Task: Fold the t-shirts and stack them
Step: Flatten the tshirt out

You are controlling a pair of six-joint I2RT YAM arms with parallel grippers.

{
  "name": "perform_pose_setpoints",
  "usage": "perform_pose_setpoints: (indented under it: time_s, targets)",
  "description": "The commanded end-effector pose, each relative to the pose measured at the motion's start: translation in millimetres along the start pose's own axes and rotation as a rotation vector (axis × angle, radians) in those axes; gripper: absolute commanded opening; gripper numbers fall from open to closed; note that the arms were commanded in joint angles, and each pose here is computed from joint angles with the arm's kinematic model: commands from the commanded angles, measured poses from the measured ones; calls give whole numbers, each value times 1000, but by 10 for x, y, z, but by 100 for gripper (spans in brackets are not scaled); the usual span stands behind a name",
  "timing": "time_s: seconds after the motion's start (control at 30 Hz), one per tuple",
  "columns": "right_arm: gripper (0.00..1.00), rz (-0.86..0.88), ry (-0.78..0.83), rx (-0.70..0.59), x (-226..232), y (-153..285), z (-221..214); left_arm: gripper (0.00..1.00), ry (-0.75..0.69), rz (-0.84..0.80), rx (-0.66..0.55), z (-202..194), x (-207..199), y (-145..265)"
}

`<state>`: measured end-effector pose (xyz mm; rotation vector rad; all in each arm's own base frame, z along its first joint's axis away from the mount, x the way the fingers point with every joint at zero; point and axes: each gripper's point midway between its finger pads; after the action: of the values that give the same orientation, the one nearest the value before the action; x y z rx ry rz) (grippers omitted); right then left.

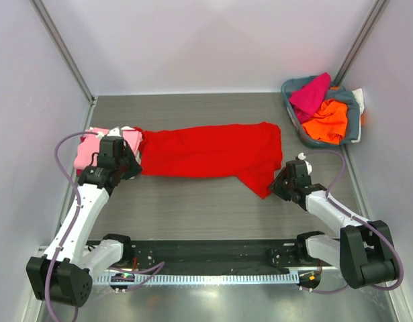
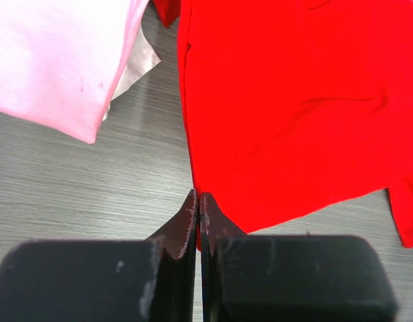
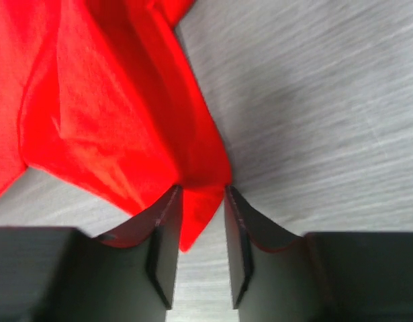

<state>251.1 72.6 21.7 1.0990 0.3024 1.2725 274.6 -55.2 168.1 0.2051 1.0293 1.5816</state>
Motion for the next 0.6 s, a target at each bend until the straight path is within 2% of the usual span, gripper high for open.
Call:
perform_pose_setpoints:
  time_s: [0.0, 0.13, 0.17, 0.2, 0.23, 0.3, 0.37, 0.43, 0.57]
  targets:
    - [35, -64, -8, -38, -81, -74, 71, 0, -34, -31, -24, 38, -27, 53]
    - [30, -97, 1, -39, -113, -121, 52, 0, -45, -24, 3, -13, -5, 75]
    - [26, -99, 11, -35, -104, -133, 35, 0, -46, -28, 0, 5, -17, 100]
    - [14, -100, 15, -32, -101, -135, 27, 0, -52, -28, 3, -1, -15, 112]
    - [8, -102, 18, -34, -95, -133, 31, 0, -53, -29, 1, -3, -12, 134]
    - [1, -105, 31, -45, -70, -66, 44, 0, -56, -20, 1, -28, 24, 136]
    - [1, -154, 44, -72, -137, 30, 66, 0, -56, -25, 1, -49, 28, 130]
    - [1, -132, 55, -127, -61, 196, 145, 0, -54, -29, 15, -92, 36, 100]
    - [1, -111, 66, -120, 28, 476, 30, 0, -52, -56, 39, -130, -14, 99]
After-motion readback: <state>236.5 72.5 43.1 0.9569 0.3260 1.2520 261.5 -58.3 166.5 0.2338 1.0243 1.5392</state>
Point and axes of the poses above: each gripper's point midway between its finger pads, its own y axis back along the fingers, its own x axis along the line the jaws close on, z = x × y, and after that the axes turned 6 degrees about y, right-handed
